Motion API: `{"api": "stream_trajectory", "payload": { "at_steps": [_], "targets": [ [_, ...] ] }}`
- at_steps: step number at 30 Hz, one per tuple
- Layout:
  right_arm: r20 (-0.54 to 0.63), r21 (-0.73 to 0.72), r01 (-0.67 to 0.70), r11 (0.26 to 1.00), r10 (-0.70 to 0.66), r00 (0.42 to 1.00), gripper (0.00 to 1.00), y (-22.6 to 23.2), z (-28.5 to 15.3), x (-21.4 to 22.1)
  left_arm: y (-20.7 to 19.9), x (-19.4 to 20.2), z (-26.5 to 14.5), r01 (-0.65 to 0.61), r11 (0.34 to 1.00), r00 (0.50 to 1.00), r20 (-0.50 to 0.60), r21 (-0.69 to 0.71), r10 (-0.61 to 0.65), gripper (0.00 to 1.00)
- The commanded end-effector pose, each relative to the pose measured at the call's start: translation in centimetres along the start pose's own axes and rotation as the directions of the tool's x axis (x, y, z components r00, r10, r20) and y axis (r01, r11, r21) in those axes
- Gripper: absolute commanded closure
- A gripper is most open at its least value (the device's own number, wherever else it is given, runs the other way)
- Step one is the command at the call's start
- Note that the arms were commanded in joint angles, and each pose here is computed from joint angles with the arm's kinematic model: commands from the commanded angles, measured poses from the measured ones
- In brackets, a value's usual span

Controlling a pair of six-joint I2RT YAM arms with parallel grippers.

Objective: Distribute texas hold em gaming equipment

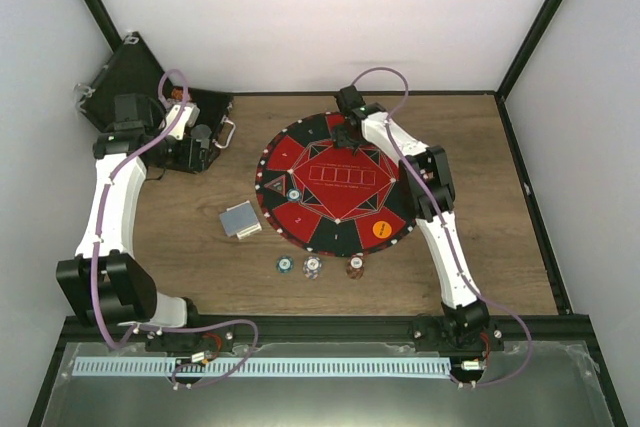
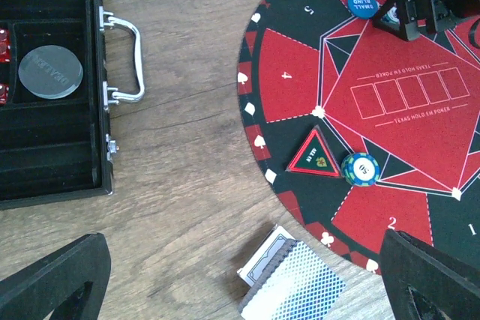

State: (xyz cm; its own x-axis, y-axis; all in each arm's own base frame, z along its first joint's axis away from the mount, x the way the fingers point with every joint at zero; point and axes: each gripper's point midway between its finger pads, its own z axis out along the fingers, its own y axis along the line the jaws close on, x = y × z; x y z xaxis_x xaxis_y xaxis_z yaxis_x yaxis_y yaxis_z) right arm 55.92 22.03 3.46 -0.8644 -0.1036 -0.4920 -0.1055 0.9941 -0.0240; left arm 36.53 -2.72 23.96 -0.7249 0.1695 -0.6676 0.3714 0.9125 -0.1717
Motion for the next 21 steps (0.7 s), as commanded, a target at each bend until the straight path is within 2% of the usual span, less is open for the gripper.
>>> {"api": "stream_trajectory", "payload": {
  "at_steps": [1, 5, 8, 14, 21],
  "targets": [
    [0.099, 0.001, -0.004, 1.000, 0.004, 0.995, 0.16, 0.0, -7.2, -3.2, -0.1, -1.0, -0.9, -0.014, 1.000, 1.000, 0.024, 0.002, 0.014, 0.00],
    [0.133, -0.022, 0.031, 0.999, -0.027, 0.991, 0.16, 1.7, -11.8, -2.0, -0.3, -1.4, -1.5, -0.024, 1.000, 0.999, 0.035, -0.006, 0.024, 0.00],
    [0.153, -0.044, 0.081, 0.996, -0.073, 0.985, 0.16, 3.8, -14.9, 0.9, -0.5, -1.4, -1.7, -0.030, 1.000, 0.999, 0.040, -0.003, 0.030, 0.00],
    [0.119, -0.163, 0.251, 0.954, -0.233, 0.965, 0.16, 11.2, -19.6, 10.9, -0.7, -1.2, -1.7, -0.024, 1.000, 0.999, 0.043, 0.009, 0.024, 0.00],
    [0.076, -0.311, 0.462, 0.831, -0.463, 0.883, 0.15, 18.7, -21.7, 21.5, -0.7, -1.3, -1.8, -0.027, 1.000, 0.999, 0.045, 0.005, 0.027, 0.00]
  ]
}}
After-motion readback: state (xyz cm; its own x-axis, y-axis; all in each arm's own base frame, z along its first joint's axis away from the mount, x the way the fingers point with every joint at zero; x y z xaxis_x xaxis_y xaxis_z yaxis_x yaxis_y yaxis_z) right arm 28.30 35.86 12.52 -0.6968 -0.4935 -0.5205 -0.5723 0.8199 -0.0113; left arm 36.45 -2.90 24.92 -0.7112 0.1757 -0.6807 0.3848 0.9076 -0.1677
